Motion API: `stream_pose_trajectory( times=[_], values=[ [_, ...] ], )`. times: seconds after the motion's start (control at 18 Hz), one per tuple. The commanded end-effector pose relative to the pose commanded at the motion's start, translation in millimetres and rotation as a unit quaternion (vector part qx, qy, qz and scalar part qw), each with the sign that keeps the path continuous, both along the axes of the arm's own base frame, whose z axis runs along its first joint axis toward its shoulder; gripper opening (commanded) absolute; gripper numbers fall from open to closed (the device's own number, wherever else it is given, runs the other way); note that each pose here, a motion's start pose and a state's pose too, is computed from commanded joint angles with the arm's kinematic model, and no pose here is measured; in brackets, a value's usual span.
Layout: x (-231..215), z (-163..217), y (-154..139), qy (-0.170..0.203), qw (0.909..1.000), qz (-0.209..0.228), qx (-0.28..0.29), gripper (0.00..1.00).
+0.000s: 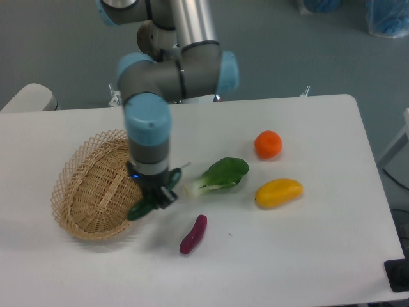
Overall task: Pick up the cucumber from the basket
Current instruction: 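Lift the cucumber out of the basket and carry it past the bok choy, then hold the cucumber low beside the yellow pepper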
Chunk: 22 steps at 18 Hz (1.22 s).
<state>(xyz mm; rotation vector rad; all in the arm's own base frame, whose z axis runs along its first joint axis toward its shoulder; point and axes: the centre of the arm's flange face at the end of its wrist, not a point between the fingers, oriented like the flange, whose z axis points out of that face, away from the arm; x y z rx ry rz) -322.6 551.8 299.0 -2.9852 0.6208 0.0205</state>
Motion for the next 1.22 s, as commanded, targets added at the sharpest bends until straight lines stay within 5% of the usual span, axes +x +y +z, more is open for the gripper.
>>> stream_pose_trajectory(
  times=[1.22],
  values=[
    [-255.3, -30.7, -28.3, 0.032, 0.9951, -0.089, -0.028, 0.43]
  ],
)
